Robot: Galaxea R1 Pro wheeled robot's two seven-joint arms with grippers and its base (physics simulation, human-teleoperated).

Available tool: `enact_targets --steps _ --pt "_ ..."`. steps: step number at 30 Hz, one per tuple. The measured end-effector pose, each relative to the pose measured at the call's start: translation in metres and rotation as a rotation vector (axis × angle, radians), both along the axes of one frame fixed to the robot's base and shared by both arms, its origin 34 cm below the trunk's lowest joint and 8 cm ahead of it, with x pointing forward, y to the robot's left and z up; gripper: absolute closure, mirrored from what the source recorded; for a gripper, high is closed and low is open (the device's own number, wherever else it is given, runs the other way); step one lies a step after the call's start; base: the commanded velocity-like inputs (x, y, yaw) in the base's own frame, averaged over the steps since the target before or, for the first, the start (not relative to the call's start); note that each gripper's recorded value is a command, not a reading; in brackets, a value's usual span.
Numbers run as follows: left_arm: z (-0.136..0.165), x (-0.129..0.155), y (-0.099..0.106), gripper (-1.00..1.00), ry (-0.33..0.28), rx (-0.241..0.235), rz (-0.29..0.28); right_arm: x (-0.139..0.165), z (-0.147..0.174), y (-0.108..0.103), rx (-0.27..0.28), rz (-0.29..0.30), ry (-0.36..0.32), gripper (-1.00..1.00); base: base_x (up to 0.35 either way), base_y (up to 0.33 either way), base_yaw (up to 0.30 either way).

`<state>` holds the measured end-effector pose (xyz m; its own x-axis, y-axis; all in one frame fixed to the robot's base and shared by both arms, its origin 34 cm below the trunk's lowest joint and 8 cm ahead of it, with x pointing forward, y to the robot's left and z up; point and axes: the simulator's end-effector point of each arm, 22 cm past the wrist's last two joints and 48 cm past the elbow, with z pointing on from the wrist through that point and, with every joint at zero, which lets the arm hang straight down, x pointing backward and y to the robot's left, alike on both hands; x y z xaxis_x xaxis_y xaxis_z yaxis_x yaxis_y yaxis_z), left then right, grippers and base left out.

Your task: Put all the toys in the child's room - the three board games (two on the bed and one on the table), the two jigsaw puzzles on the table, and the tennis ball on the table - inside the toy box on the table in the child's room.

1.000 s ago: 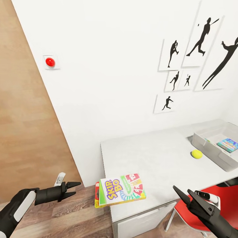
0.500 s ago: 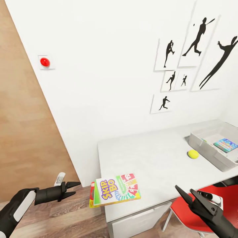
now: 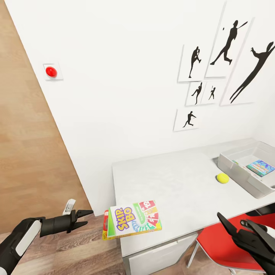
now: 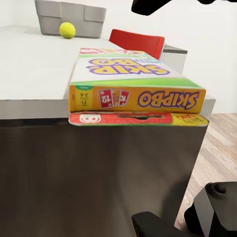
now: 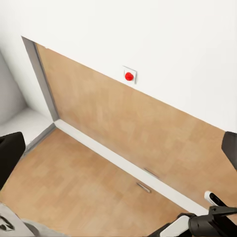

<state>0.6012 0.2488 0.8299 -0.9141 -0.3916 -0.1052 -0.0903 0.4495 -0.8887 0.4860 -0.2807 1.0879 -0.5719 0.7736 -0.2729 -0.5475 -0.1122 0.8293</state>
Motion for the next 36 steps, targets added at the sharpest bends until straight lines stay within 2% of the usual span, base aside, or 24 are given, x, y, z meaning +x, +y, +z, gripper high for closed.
enact_targets --steps 23,36 --pt "-0.0003 -0.0001 -0.0001 -1.00 0.000 0.001 0.000 -0.0033 0.0047 -0.0074 0.013 -0.002 -0.006 -1.00 0.000 -0.135 0.000" --pt "-0.0002 -0.0001 0.0013 -1.00 0.000 0.003 0.000 -0.0033 0.0047 -0.0074 0.012 -0.003 -0.007 -1.00 0.000 -0.021 0.000"
